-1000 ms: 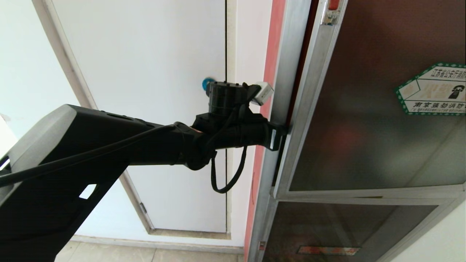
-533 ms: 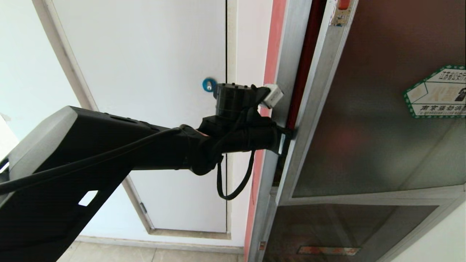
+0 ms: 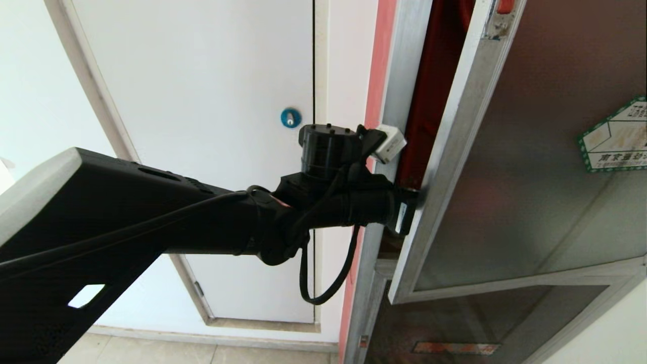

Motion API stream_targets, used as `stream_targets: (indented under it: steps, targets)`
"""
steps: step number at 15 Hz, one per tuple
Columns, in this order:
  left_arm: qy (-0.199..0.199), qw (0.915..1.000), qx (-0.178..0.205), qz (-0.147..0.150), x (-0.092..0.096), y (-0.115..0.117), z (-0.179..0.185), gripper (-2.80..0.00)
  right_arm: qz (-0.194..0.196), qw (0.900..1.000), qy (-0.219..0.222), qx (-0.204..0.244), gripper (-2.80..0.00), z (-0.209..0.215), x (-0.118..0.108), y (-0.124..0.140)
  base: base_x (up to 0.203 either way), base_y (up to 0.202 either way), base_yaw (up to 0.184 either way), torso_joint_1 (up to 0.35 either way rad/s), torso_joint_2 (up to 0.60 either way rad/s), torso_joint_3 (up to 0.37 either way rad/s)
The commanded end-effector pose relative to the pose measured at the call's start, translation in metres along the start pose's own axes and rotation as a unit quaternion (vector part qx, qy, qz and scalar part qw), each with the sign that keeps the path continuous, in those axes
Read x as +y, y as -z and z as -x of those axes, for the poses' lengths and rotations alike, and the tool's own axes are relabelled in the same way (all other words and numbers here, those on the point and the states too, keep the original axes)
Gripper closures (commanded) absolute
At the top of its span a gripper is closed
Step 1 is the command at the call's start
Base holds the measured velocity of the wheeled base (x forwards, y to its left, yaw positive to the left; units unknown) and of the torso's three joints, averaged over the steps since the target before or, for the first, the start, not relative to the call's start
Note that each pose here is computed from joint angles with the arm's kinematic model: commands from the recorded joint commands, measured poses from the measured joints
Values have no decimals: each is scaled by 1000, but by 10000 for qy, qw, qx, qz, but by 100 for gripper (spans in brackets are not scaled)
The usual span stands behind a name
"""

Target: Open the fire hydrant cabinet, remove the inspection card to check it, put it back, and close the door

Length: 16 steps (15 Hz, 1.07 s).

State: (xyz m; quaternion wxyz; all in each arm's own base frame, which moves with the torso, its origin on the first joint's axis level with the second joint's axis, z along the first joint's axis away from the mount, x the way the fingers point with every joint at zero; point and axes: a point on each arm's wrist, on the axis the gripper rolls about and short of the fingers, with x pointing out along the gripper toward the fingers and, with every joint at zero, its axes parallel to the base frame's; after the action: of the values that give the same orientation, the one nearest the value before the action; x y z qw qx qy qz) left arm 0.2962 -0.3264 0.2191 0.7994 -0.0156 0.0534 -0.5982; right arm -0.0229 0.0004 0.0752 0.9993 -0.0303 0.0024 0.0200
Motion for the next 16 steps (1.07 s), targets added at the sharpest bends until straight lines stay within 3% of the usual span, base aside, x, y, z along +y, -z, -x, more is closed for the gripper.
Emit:
stream_targets:
  steps: [1, 7, 16]
  targets:
    - [55, 10000, -35, -20, -9, -5, 9, 0, 3, 10000, -9, 8, 0, 0, 0, 0, 0, 0, 0, 0, 0, 0]
    - [225, 9997, -56, -47, -24, -9, 10, 0, 3, 10000, -1, 9, 0, 0, 0, 0, 0, 0, 0, 0, 0, 0]
    - [742, 9971, 149, -23, -73, -4, 17, 0, 3, 10000, -8, 8, 0, 0, 0, 0, 0, 0, 0, 0, 0, 0]
